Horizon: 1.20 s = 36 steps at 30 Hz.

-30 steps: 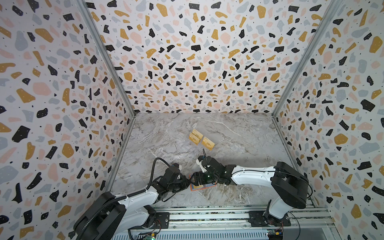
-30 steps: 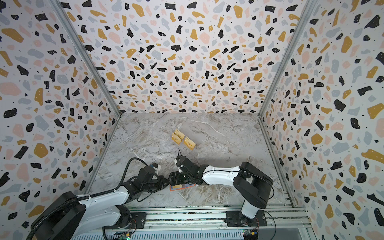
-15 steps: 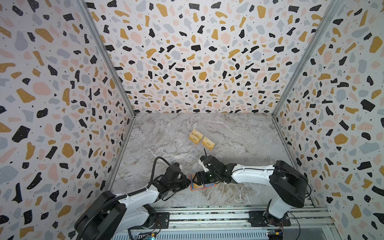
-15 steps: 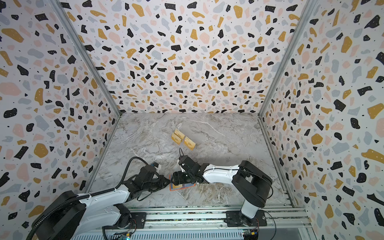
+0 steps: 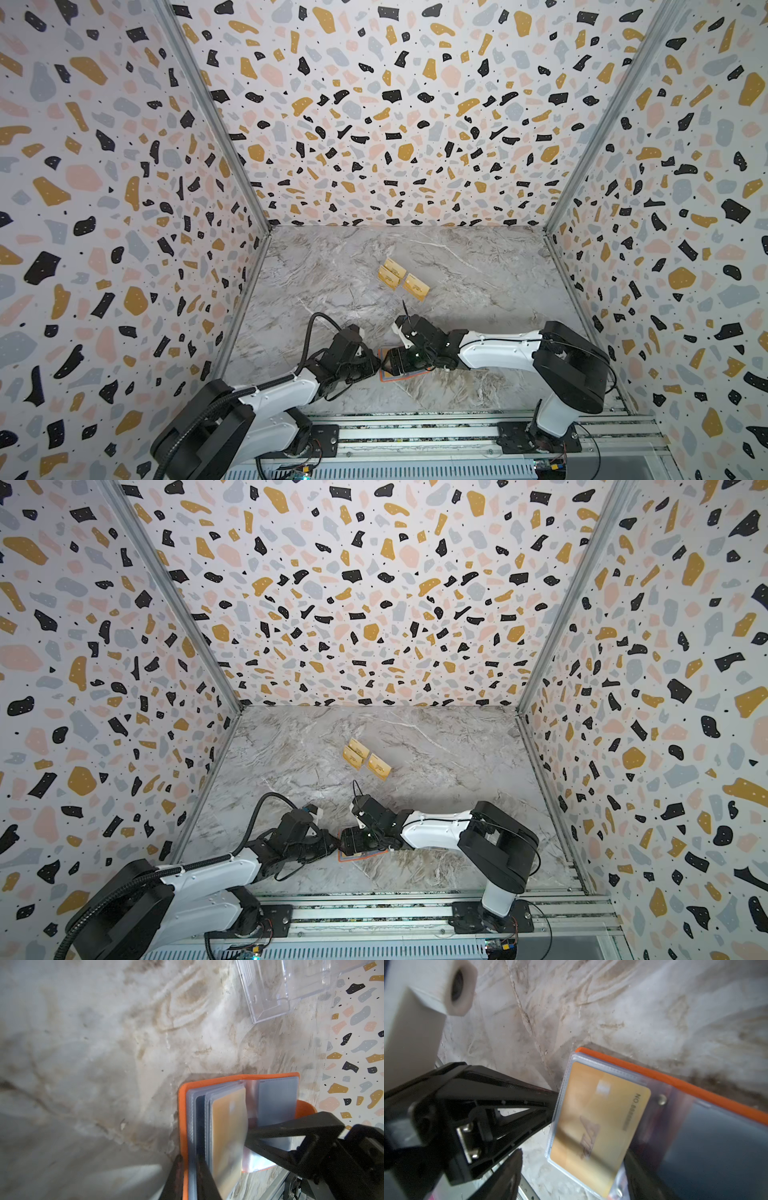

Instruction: Put the credit cards into the card holder

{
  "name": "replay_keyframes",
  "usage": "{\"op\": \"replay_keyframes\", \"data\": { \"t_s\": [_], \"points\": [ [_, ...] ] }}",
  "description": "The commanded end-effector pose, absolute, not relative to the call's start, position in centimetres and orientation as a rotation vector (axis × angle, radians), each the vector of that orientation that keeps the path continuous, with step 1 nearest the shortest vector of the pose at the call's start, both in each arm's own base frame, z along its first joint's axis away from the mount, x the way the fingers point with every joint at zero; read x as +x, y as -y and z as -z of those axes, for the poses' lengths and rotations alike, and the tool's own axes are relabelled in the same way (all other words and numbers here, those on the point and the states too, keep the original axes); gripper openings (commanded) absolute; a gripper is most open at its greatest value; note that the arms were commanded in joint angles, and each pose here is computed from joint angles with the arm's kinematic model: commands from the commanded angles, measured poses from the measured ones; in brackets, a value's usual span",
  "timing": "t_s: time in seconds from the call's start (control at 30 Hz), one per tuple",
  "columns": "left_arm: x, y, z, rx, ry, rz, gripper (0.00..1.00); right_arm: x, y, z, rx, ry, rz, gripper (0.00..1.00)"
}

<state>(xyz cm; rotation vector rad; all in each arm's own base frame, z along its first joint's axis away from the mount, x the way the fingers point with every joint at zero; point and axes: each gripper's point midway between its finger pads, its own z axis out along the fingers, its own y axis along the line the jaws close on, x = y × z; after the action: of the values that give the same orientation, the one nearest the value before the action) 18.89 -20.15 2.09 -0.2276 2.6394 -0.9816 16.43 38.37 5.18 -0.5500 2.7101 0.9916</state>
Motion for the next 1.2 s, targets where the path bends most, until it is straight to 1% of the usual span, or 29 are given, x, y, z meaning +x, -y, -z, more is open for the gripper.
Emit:
{"op": "replay_keyframes", "data": {
  "t_s": [0.0,0.07,0.23,0.3,0.43,0.57,0.67,0.83,1.0,1.17],
  "points": [
    [19.0,20.4,-2.7,-0.194,-2.637,0.98,0.17,16.2,-39.3,-6.5,-0.602,-2.677,-1.022,0.77],
    [19.0,20.2,-3.0,-0.19,-2.639,0.961,0.21,16.5,-38.3,-6.7,-0.592,-2.674,-0.996,0.77],
    [18.7,19.2,-3.2,-0.187,-2.651,0.896,0.43,17.4,-36.3,-8.1,-0.575,-2.653,-0.965,0.77],
    [18.8,19.1,-3.4,-0.192,-2.647,0.891,0.47,17.7,-35.7,-8.4,-0.574,-2.646,-0.957,0.77],
    [18.8,19.1,-3.5,-0.195,-2.656,0.885,0.51,18.5,-34.7,-8.1,-0.58,-2.641,-0.934,0.74],
    [19.1,19.4,-4.1,-0.227,-2.635,0.916,0.54,19.1,-34.1,-7.1,-0.615,-2.641,-0.907,0.62],
    [19.2,19.3,-4.8,-0.253,-2.614,0.932,0.56,19.0,-34.3,-6.7,-0.652,-2.635,-0.908,0.51],
    [19.5,20.0,-5.9,-0.281,-2.571,1.01,0.61,18.8,-35.1,-6.3,-0.706,-2.624,-0.947,0.4],
    [19.7,21.0,-5.6,-0.271,-2.591,1.051,0.62,18.4,-35.1,-5.4,-0.732,-2.637,-0.957,0.37],
    [19.7,21.2,-5.5,-0.29,-2.597,1.068,0.63,18.0,-35.0,-4.6,-0.743,-2.652,-0.964,0.36]
  ]
}}
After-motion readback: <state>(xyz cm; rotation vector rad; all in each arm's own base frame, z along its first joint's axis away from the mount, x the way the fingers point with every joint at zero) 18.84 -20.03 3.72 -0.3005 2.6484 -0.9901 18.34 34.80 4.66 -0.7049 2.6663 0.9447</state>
